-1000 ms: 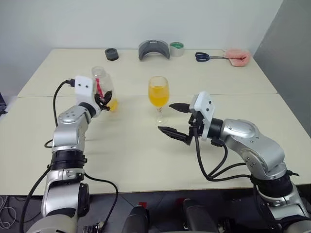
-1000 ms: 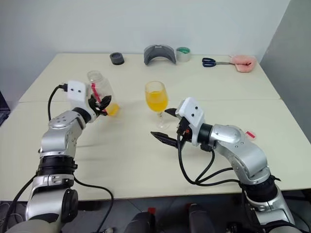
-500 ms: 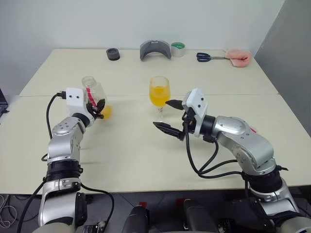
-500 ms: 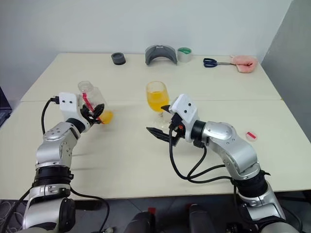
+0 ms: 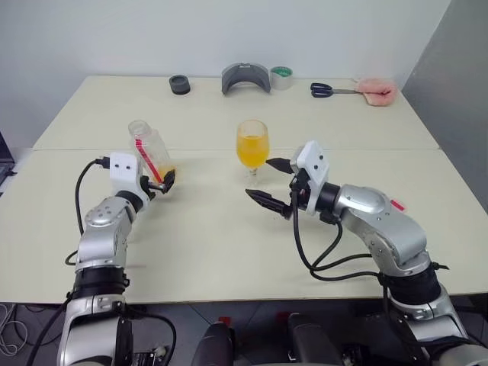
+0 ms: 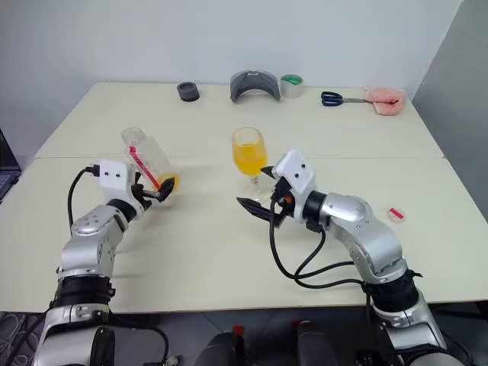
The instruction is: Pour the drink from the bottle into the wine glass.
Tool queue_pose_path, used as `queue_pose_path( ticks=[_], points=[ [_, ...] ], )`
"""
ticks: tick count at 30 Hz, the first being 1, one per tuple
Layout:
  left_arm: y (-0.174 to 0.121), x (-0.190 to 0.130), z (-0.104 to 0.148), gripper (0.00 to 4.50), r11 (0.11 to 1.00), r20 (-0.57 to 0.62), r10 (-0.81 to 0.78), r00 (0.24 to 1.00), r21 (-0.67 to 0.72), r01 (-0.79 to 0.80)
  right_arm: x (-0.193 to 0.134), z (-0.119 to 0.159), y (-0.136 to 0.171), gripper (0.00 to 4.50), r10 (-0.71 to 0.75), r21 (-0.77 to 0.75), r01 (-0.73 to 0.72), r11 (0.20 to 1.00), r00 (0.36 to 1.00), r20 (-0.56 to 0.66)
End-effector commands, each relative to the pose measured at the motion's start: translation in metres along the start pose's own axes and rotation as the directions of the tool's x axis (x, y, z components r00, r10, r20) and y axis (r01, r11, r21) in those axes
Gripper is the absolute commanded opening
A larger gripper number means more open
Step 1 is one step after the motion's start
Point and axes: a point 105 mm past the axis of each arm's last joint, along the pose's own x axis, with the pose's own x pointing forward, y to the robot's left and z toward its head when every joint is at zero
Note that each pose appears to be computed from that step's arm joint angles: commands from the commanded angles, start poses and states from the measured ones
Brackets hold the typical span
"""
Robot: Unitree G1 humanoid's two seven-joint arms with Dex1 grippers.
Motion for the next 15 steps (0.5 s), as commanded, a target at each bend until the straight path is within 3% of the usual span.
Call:
queue_pose_path(
  ticks=[1,7,11,15],
  points=[
    [-0.001,-0.01,0.014,4.49,0.999,0.082,0.013,0.997,0.042,-0.016,-0.013,0.003,-0.011,4.5,-0.089,-0.029,0.091,0.995,0.994,0.068],
    [-0.002,-0.034,0.011,4.49,0.995,0.11,0.087,0.99,0.048,-0.093,-0.037,-0.015,-0.025,4.5,-0.229,-0.003,0.231,0.973,0.968,0.102],
    [-0.013,-0.05,0.012,4.49,0.998,0.143,0.066,0.988,0.01,-0.068,-0.055,-0.025,-0.044,4.5,-0.416,0.158,0.395,0.905,0.899,0.134],
    [-0.018,-0.063,0.013,4.49,0.998,0.159,0.063,0.985,-0.015,-0.062,-0.064,-0.028,-0.05,4.5,-0.529,0.155,0.507,0.848,0.832,0.17]
  ],
)
